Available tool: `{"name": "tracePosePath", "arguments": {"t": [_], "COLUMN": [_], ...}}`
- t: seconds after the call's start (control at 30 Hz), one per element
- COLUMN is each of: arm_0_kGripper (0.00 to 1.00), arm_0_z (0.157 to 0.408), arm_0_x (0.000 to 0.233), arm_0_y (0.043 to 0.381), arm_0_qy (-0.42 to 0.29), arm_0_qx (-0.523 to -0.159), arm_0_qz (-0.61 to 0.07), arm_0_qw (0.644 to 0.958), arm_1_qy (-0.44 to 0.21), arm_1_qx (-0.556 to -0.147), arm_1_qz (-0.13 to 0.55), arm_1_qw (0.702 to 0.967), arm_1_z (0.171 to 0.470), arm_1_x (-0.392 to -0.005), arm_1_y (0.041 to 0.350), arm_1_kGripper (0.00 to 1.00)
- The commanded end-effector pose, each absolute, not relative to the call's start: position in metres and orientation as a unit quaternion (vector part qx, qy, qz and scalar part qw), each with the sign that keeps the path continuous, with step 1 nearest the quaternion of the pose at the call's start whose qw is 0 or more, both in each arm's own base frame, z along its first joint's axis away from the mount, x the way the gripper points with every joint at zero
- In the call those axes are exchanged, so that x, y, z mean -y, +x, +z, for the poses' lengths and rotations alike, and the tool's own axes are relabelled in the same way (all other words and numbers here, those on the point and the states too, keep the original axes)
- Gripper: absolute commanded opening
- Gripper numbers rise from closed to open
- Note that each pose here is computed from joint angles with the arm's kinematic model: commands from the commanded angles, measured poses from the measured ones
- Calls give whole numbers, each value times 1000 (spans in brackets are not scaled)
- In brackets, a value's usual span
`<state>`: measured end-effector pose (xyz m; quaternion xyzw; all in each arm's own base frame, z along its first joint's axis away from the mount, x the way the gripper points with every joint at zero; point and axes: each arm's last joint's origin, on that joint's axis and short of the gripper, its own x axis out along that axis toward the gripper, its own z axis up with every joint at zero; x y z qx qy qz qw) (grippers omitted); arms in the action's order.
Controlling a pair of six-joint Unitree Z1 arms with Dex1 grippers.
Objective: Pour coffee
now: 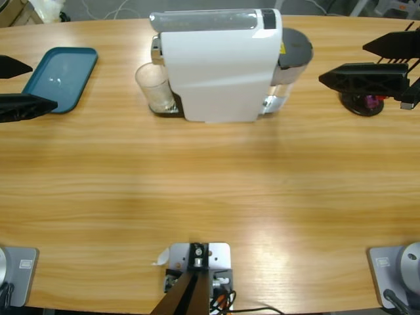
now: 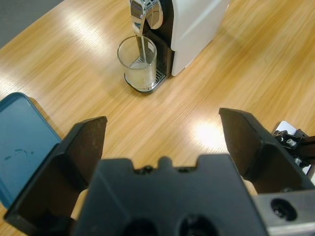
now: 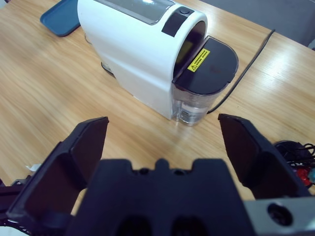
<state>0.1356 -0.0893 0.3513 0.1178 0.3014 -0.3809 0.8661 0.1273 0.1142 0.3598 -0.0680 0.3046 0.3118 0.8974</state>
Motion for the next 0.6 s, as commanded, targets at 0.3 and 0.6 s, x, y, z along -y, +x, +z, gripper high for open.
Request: {"name": "tracePosePath", "arguments": {"t": [0.3,0.6], "arm_0_kGripper": [1000,1000], "arm_0_z": [339,333], "arm_0_x": [82,87], "arm_0_y": [134,148], "arm_0_qy": [127,129], "arm_0_qx": [-307,-305], "arm_0_qz": [-374,-371], "arm_0_qw": [866,867], "arm_1_qy": [-74,-75], "arm_1_qx": [-314,-318], "arm_1_qz": [315,315], "arm_1_qw": [893,891], "arm_1_z": [353,351], "arm_1_x": [-114,-116], "arm_1_y": [124,125], "arm_1_kGripper": [1000,1000]}}
